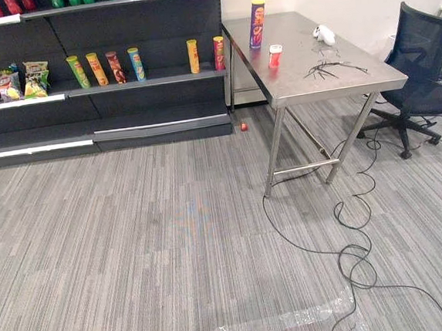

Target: Put the gum and the chips on the shelf.

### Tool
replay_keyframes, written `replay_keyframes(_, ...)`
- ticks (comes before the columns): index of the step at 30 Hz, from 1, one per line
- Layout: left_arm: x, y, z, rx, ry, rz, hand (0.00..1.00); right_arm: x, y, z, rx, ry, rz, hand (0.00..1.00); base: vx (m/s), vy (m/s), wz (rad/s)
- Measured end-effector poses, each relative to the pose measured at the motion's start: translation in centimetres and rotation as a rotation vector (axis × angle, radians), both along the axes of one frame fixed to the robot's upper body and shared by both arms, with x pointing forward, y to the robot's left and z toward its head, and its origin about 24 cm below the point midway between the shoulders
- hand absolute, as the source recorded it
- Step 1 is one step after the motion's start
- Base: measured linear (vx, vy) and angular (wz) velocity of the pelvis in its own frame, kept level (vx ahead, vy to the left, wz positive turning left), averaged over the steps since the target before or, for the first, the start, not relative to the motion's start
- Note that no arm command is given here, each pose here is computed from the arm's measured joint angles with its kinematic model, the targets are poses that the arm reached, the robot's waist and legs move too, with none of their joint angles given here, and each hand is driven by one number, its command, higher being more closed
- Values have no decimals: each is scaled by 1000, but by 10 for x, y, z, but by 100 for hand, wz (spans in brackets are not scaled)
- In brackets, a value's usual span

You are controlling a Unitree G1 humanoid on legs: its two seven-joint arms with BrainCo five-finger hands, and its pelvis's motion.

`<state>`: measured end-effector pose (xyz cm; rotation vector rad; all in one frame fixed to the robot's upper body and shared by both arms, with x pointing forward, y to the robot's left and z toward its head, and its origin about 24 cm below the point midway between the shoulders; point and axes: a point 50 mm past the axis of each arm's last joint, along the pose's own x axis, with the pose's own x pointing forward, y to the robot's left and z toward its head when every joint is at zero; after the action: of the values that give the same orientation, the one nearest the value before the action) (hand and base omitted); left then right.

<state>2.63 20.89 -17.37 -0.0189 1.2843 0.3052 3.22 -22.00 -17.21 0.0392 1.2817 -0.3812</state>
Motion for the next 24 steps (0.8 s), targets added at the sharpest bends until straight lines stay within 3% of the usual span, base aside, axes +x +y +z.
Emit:
replay_keyframes(6,33,11,5,31,-78,16,0,52,7,6,2,-125,75,0,-35,-51,3)
replay_keyframes(13,43,6,7,4,-137,112,0,60,1,10,-16,-184,71,0,49,-18,7)
replay_keyframes(21,43,4,6,2,-154,243,0,82,-1,18,-58,-245,114,0,257,277,-23)
replay_keyframes(24,37,11,7,22,-156,267,0,87,21,14,7,-246,74,0,527,438,-30)
